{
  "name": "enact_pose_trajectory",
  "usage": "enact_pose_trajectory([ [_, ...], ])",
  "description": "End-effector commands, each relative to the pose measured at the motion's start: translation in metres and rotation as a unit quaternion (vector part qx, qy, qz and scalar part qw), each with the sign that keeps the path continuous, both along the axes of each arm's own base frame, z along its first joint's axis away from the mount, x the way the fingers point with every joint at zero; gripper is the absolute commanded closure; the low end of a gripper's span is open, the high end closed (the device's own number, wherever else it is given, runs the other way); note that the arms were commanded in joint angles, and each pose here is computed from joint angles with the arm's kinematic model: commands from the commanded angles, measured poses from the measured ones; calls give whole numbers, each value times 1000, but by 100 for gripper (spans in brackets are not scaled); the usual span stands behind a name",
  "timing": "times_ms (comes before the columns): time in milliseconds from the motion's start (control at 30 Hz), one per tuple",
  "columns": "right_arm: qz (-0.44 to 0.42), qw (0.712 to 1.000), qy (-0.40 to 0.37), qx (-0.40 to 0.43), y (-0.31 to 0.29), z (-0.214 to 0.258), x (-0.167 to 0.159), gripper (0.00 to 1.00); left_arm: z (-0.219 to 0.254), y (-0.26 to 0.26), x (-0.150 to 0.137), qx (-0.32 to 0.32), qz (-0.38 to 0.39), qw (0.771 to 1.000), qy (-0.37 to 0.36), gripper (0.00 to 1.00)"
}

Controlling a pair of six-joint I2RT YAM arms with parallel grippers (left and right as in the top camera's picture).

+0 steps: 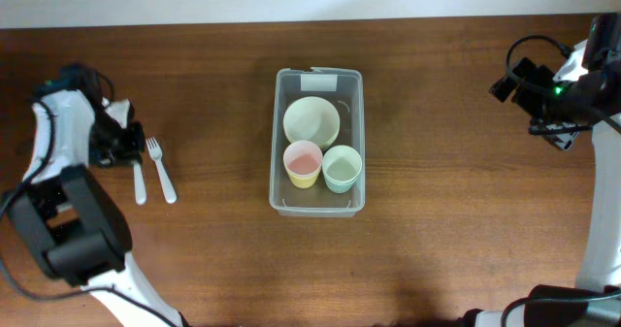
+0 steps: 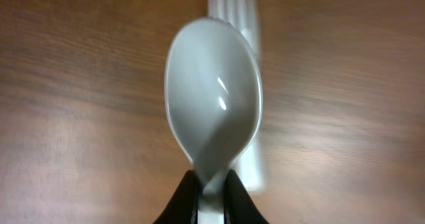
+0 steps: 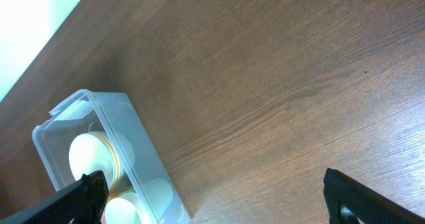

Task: Pack container
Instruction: 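Move the left gripper to the white spoon and grasp it, then lay the white spoon in the container's front edge and release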

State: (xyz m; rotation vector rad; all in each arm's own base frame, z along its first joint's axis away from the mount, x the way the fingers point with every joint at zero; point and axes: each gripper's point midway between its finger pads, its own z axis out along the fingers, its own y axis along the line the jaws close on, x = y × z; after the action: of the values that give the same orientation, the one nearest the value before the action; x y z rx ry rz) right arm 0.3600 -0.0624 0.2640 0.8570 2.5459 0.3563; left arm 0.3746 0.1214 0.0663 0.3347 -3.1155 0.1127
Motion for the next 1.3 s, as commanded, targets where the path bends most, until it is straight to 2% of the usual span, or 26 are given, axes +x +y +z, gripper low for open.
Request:
enact_pose_trajectory([
  [0, -4, 1000, -8, -6, -2, 6, 1, 1, 82, -45, 18, -77, -14, 991, -111, 99],
  [200, -4, 1000, -8, -6, -2, 5, 1, 1, 134, -118, 12, -114, -95, 975, -165, 99],
  [400, -4, 1000, -8, -6, -2, 6, 1, 1, 148, -217, -4, -124, -225, 952, -167, 99],
  [533, -4, 1000, -8, -6, -2, 6, 1, 1, 140, -258, -15, -93, -283, 942, -154, 99],
  [667, -4, 1000, -8, -6, -2, 6, 1, 1, 138, -284, -17, -56, -291, 941, -162, 99],
  [800, -4, 1000, -8, -6, -2, 6, 1, 1, 140, -308, -20, -48, -329, 926, -179, 99],
  [900, -4, 1000, -8, -6, -2, 6, 1, 1, 139, -327, -34, -27, -499, 845, -190, 99],
  [1000, -4, 1000, -8, -6, -2, 6, 1, 1, 137, -339, -49, -11, -635, 750, -187, 99],
  [1100, -4, 1000, -8, -6, -2, 6, 1, 1, 133, -352, -59, -2, -725, 663, -189, 99],
  [1267, -4, 1000, -8, -6, -2, 6, 1, 1, 121, -367, -66, 7, -809, 557, -189, 99],
])
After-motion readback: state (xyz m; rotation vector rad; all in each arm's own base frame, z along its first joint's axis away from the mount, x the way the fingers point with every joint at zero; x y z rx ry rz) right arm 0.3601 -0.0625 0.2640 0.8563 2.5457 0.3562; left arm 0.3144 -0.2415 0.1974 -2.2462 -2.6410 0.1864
